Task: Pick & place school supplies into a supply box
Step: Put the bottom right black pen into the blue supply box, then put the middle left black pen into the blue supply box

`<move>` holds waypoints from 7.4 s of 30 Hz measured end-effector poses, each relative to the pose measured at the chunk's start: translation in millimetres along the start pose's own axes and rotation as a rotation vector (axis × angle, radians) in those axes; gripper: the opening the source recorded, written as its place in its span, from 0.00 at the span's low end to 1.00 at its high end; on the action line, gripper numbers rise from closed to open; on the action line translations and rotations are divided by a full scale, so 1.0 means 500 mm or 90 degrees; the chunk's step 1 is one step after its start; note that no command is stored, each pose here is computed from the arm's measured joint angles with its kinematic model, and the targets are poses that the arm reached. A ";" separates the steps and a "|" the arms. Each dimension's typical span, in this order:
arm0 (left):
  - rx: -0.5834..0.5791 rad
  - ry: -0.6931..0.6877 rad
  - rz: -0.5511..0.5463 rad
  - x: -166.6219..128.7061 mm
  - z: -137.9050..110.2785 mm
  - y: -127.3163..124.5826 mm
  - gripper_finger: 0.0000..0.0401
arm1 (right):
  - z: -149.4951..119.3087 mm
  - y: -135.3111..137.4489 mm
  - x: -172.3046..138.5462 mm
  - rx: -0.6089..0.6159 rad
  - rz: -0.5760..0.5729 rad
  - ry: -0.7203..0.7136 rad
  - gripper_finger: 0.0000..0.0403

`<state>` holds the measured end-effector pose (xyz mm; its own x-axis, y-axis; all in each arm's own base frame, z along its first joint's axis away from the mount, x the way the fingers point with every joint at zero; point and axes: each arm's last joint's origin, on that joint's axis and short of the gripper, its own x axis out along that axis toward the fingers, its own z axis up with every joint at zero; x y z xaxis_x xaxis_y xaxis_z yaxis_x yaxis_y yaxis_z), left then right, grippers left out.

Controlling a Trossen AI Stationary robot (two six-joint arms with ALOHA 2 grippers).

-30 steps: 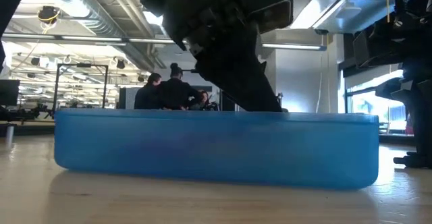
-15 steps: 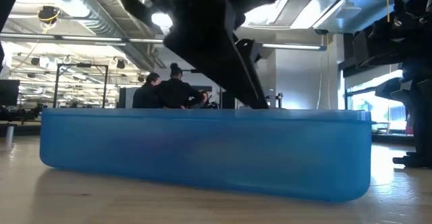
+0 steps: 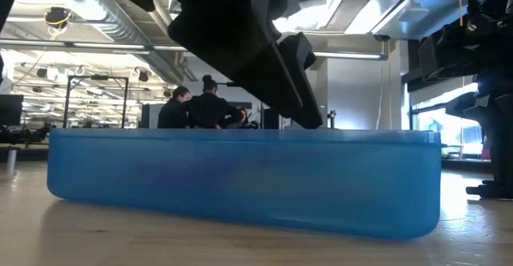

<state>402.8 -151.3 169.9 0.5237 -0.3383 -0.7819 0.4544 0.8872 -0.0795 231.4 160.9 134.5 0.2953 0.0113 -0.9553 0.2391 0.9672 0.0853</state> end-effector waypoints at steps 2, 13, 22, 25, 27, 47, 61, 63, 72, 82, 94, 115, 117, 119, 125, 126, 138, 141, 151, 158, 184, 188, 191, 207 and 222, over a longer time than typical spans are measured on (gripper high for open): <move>-0.002 0.001 0.001 0.001 0.000 -0.005 0.48 | 0.000 0.000 0.000 0.001 0.000 0.000 0.13; -0.001 -0.005 -0.016 0.030 -0.005 -0.027 0.47 | 0.001 0.001 0.000 0.002 0.004 -0.004 0.13; -0.007 -0.003 0.066 0.029 -0.006 -0.011 0.42 | 0.001 0.001 0.000 0.002 0.004 -0.004 0.13; -0.011 -0.003 0.068 0.029 -0.006 -0.008 0.39 | 0.001 0.001 0.000 0.001 0.004 -0.004 0.13; -0.008 -0.003 0.068 0.029 -0.006 -0.008 0.38 | 0.002 0.001 -0.001 0.001 0.004 -0.004 0.13; -0.012 0.008 0.130 0.038 -0.013 0.007 0.31 | 0.002 0.001 -0.001 -0.001 0.004 -0.005 0.13; 0.004 0.034 0.117 0.044 -0.024 0.017 0.12 | 0.002 0.002 -0.001 -0.017 0.004 -0.006 0.13; 0.005 0.034 0.112 0.043 -0.024 0.020 0.12 | 0.002 0.002 -0.001 -0.017 0.004 -0.006 0.13; 0.031 0.076 0.116 0.013 -0.015 0.023 0.15 | 0.002 0.002 -0.001 -0.014 0.005 -0.006 0.13; 0.120 0.111 0.089 -0.006 0.001 0.020 0.14 | 0.002 0.002 -0.001 -0.009 0.005 -0.006 0.13; 0.190 0.123 0.055 0.002 -0.005 0.017 0.14 | 0.004 0.003 -0.001 0.003 0.005 -0.015 0.13; 0.165 0.141 0.058 0.018 -0.002 0.014 0.26 | 0.002 0.004 -0.001 0.001 0.021 0.003 0.13; 0.162 0.156 0.055 0.009 0.003 0.014 0.27 | 0.002 0.004 -0.001 0.001 0.021 0.004 0.13; 0.155 0.186 0.050 -0.006 0.009 0.014 0.28 | 0.002 0.004 -0.002 0.000 0.017 0.007 0.13; 0.041 0.204 0.065 -0.080 0.021 0.044 0.28 | 0.025 0.017 -0.042 -0.024 -0.033 0.017 0.13; 0.026 0.200 0.066 -0.088 0.022 0.050 0.28 | 0.032 0.020 -0.053 -0.027 -0.047 0.011 0.13; -0.051 0.016 0.121 -0.181 -0.067 0.081 0.23 | 0.149 0.076 -0.133 -0.155 -0.118 -0.337 0.13; -0.077 -0.021 0.154 -0.216 -0.103 0.081 0.23 | 0.195 0.082 -0.142 -0.177 -0.073 -0.448 0.13; -0.200 -0.102 0.326 -0.255 -0.242 0.086 0.23 | 0.284 0.050 -0.060 -0.212 0.063 -0.463 0.13; -0.285 -0.101 0.335 -0.247 -0.286 0.093 0.23 | 0.287 0.031 0.012 -0.193 0.114 -0.361 0.13; -0.364 -0.058 0.399 -0.196 -0.316 0.105 0.22 | 0.236 -0.002 0.041 -0.274 0.019 -0.161 0.13; -0.357 -0.059 0.406 -0.194 -0.316 0.106 0.22 | 0.236 -0.002 0.041 -0.274 0.019 -0.160 0.17; -0.364 -0.063 0.407 -0.194 -0.315 0.106 0.22 | 0.236 -0.003 0.042 -0.274 0.018 -0.159 0.24; -0.377 -0.065 0.442 -0.196 -0.317 0.109 0.53 | 0.168 -0.027 -0.102 -0.224 0.047 -0.209 0.38; -0.589 -0.058 0.461 -0.211 -0.362 0.189 0.49 | 0.077 -0.094 -0.146 -0.115 0.088 -0.359 0.38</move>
<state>260.0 25.0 132.9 0.5119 0.3493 -0.7848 -0.6457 0.7591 -0.0832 234.2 104.6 211.0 0.7683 0.0509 -0.6381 0.0182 0.9947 0.1013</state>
